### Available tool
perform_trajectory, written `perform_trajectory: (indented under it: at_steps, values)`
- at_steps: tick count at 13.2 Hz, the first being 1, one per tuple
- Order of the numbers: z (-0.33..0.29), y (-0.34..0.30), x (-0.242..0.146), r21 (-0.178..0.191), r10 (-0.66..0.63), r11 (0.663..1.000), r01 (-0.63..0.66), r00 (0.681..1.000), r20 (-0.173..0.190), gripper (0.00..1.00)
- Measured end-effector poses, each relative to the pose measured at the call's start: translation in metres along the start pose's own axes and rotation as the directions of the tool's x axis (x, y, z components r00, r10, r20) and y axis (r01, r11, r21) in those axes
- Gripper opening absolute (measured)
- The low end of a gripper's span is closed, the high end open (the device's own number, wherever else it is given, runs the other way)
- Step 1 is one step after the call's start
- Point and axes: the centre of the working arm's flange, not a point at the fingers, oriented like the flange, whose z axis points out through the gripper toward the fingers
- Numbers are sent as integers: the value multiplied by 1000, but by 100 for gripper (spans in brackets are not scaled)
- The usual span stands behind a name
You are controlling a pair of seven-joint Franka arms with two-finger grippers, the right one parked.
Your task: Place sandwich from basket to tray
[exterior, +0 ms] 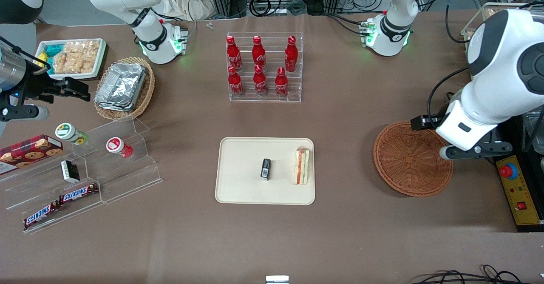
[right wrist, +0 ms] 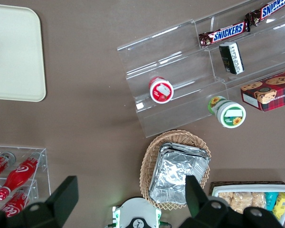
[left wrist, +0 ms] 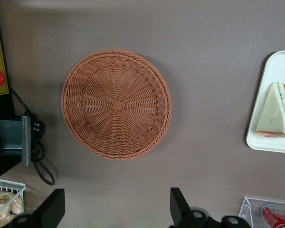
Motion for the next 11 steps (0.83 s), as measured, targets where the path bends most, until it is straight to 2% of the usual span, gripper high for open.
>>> perform_trajectory:
  at_steps: [6,9,11]
  values:
    - [2,-40,7,-28,-64,998,64,998,16,100]
    - [-3,-56,6,-26,-22,999,22,1000,8,100]
    - [-5,-68,6,-42,4,999,-4,1000,7,100]
